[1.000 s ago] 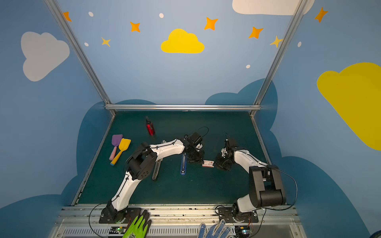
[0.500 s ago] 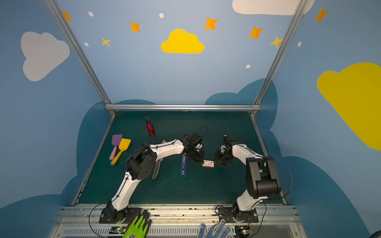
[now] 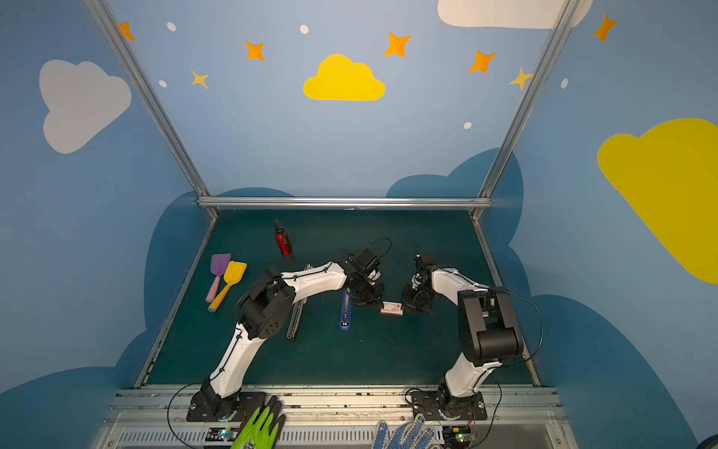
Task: Load the staples into the stapler
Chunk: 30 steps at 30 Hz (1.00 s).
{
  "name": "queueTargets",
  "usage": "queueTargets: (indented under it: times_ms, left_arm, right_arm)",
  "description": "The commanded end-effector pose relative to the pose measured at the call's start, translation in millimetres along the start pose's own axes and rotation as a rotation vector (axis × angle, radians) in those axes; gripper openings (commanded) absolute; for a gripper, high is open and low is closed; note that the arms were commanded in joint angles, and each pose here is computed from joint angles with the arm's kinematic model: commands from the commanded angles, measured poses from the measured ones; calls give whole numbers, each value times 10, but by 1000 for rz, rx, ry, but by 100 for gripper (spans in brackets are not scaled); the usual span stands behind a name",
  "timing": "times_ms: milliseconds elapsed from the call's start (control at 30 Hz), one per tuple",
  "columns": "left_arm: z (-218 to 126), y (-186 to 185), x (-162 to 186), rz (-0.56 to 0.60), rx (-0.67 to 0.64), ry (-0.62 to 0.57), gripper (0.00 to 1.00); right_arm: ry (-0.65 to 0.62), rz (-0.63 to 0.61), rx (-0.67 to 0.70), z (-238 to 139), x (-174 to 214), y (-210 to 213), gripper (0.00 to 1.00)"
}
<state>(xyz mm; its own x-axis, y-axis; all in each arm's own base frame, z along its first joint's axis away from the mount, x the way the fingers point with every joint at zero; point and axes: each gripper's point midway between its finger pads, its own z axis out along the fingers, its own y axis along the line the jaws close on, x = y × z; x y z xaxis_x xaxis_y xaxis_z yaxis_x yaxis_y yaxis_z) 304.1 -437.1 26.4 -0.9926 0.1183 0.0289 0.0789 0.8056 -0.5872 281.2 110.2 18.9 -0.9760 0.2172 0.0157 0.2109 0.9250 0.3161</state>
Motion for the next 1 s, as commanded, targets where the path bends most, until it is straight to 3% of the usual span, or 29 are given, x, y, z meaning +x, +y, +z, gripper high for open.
queueTargets:
  times_ms: [0, 433, 667, 967]
  left_arm:
    - [-113, 38, -14, 4, -14, -16, 4]
    - [-162, 60, -19, -1, -5, -22, 4]
    - [-172, 38, -27, -1, 4, -24, 4]
    - [-185, 13, -26, -2, 14, -25, 4]
  right_arm:
    - [20, 12, 82, -2, 30, -138, 23]
    - [10, 70, 107, -78, 13, -294, 21]
    - [-42, -48, 2, -224, 17, 74, 34]
    - [-8, -86, -5, -101, -1, 222, 34]
